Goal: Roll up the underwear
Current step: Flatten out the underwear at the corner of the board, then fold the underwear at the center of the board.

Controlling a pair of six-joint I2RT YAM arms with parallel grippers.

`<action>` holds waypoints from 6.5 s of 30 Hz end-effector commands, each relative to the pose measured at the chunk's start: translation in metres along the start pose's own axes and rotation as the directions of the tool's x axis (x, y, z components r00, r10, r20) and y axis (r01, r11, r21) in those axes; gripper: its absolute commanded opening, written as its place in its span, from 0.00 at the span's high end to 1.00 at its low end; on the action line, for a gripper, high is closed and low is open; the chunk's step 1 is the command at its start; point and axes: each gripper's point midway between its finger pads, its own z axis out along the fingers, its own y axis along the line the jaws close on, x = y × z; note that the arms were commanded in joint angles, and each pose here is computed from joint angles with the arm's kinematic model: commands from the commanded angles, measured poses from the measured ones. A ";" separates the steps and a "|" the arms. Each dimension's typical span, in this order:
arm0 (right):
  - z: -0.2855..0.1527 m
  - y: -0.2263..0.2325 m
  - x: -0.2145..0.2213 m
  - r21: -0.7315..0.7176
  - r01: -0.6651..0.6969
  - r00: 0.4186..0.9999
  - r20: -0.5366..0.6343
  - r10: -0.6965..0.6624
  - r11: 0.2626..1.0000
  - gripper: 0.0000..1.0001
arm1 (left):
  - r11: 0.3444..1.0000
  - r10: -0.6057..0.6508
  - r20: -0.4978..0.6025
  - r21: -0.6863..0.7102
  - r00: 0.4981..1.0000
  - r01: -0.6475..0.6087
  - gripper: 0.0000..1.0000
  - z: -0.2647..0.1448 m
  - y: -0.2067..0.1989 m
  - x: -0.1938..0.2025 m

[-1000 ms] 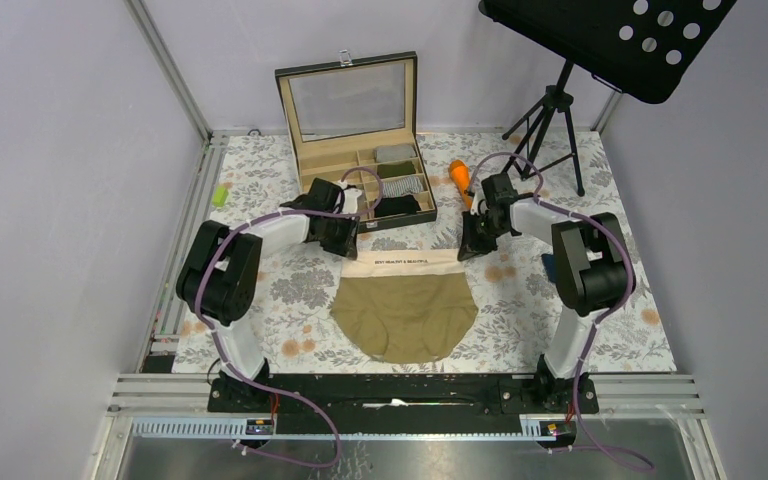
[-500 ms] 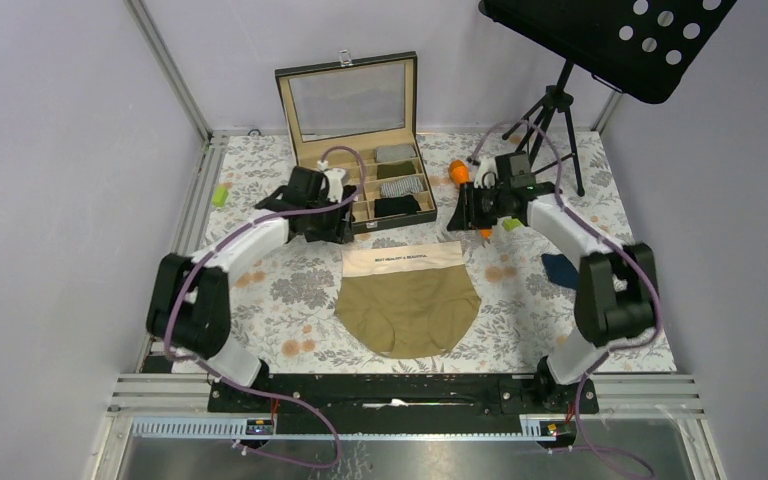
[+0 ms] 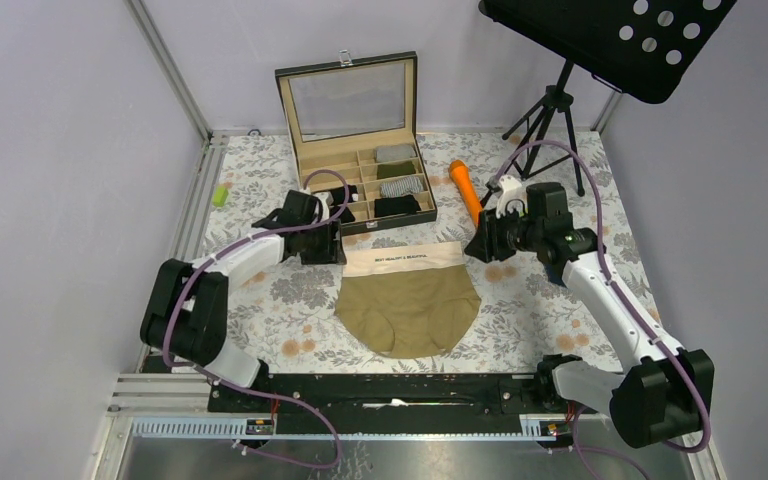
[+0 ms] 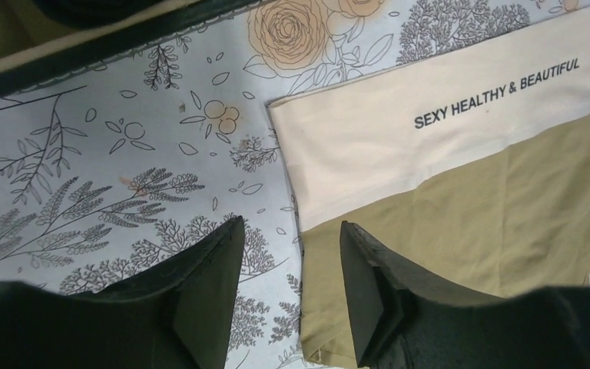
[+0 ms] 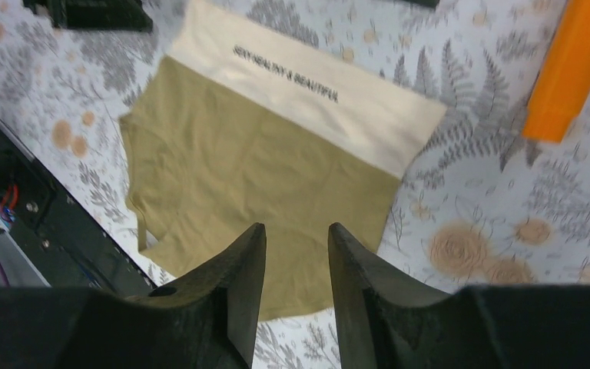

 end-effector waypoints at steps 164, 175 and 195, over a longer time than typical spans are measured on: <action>0.072 0.146 0.073 -0.412 0.623 0.725 -0.015 -0.688 0.665 1.00 | 0.912 0.216 0.058 0.345 0.975 -0.222 1.00 0.039 -0.131 -0.081; 0.071 0.086 0.129 -0.326 0.647 0.688 -0.139 -0.712 0.689 1.00 | 0.909 0.248 0.051 0.333 0.968 -0.250 1.00 0.074 -0.143 -0.081; 0.064 0.083 0.115 -0.322 0.643 0.697 -0.131 -0.705 0.695 0.99 | 0.897 0.205 0.122 0.374 0.971 -0.237 1.00 0.030 -0.164 -0.100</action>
